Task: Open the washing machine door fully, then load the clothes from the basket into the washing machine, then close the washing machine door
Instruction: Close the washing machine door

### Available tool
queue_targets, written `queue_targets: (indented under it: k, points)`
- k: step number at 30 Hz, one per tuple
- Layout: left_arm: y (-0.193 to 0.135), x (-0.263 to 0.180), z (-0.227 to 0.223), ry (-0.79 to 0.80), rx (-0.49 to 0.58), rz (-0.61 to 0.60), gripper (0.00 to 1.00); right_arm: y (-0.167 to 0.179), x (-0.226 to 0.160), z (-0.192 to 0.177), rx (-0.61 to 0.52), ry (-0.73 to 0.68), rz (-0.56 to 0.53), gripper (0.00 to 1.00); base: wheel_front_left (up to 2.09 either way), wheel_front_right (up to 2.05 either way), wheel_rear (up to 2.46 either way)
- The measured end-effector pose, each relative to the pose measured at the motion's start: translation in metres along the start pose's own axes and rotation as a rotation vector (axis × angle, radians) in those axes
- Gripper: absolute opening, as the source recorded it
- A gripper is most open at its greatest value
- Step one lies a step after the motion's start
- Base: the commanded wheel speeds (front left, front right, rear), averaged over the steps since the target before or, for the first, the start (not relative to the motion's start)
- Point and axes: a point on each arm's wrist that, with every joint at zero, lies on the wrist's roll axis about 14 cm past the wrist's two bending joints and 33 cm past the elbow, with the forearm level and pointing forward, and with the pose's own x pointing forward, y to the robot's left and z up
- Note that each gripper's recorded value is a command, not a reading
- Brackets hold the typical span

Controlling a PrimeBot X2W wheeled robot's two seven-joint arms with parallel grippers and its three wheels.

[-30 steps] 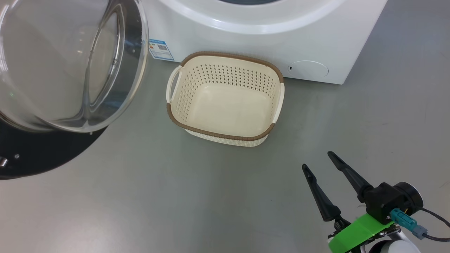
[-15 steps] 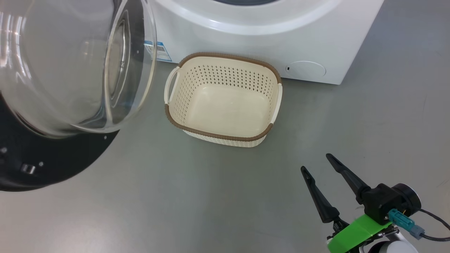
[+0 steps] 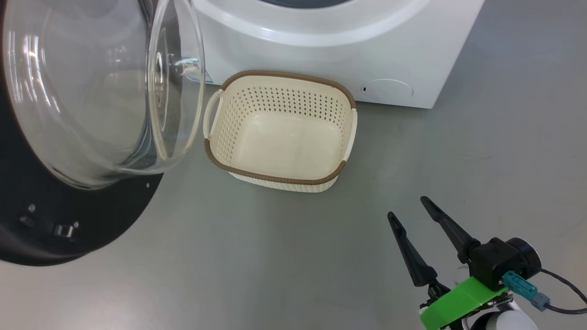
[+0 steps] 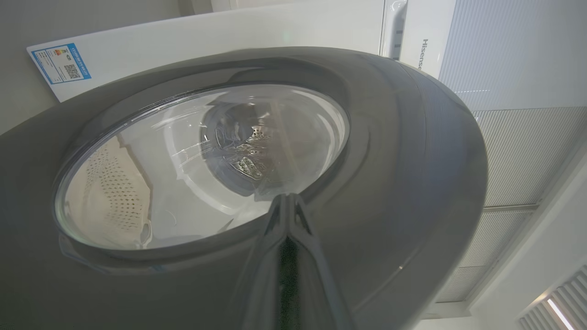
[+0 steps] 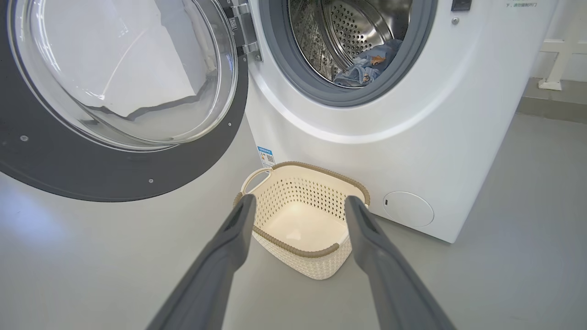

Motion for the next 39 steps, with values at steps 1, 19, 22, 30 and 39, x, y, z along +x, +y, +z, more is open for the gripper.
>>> queue_targets:
  k: [1,19,22,30,39]
  points:
    - [0.002,0.0,-0.002,0.007,0.001,0.004,0.0,-0.001,-0.001,-0.001,0.001,0.004,-0.004,1.0,0.0,0.0,0.0]
    - [-0.013,0.017,-0.084,0.299,0.018,-0.055,0.0,-0.005,-0.008,-0.005,0.022,-0.008,-0.041,1.0,0.0,0.0,0.0]
    - [-0.02,0.024,-0.103,0.346,0.001,-0.095,0.0,-0.006,-0.009,-0.006,0.024,-0.008,-0.048,1.0,0.0,0.0,0.0]
    - [-0.026,0.044,-0.153,0.454,-0.052,-0.169,0.0,-0.01,-0.008,0.0,0.032,-0.04,-0.068,1.0,0.0,0.0,0.0]
    - [-0.03,0.08,-0.199,0.528,-0.079,-0.232,0.0,-0.029,-0.025,0.006,0.031,-0.063,-0.153,1.0,0.0,0.0,0.0]
